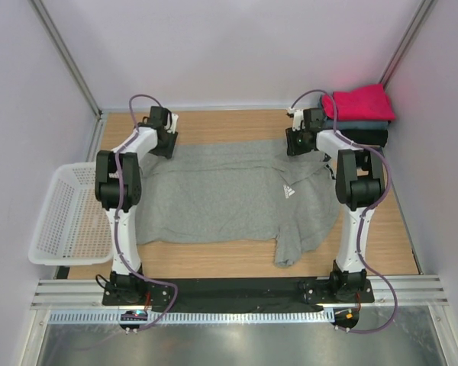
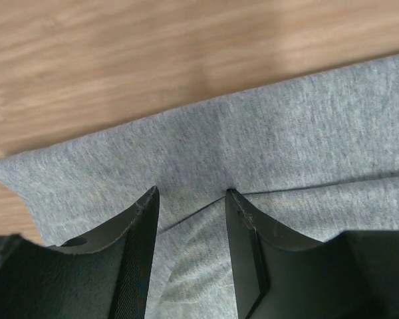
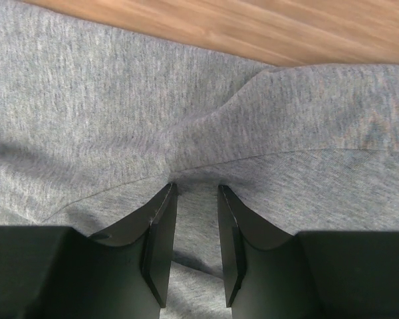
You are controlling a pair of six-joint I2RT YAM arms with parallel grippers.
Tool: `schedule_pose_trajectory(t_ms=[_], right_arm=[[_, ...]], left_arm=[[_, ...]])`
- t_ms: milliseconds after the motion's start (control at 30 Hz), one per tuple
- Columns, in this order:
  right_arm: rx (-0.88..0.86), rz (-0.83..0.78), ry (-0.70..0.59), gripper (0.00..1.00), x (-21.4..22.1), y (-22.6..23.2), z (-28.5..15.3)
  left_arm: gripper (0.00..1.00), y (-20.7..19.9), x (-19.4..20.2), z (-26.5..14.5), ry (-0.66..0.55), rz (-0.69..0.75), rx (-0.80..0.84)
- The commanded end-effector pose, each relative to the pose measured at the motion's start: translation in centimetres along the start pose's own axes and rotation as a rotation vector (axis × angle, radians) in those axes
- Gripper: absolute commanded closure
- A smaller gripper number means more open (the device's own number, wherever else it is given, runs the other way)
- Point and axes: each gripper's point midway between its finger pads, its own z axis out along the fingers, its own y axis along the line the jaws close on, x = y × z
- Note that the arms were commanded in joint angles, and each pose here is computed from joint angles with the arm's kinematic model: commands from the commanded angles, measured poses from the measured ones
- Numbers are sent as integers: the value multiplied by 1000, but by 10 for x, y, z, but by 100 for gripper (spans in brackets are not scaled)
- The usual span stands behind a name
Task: Fold and stack the t-shirts
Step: Fold the tshirt
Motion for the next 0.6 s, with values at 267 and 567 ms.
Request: schedule_pose_trajectory(t_ms=[267, 567], right_arm=[[63, 74, 89, 63, 1, -24, 22], [88, -13, -195, 61, -86, -20, -78]], left_arm=[[53, 18, -29, 26, 31, -11, -48], [47, 25, -108, -107, -295, -102, -22]])
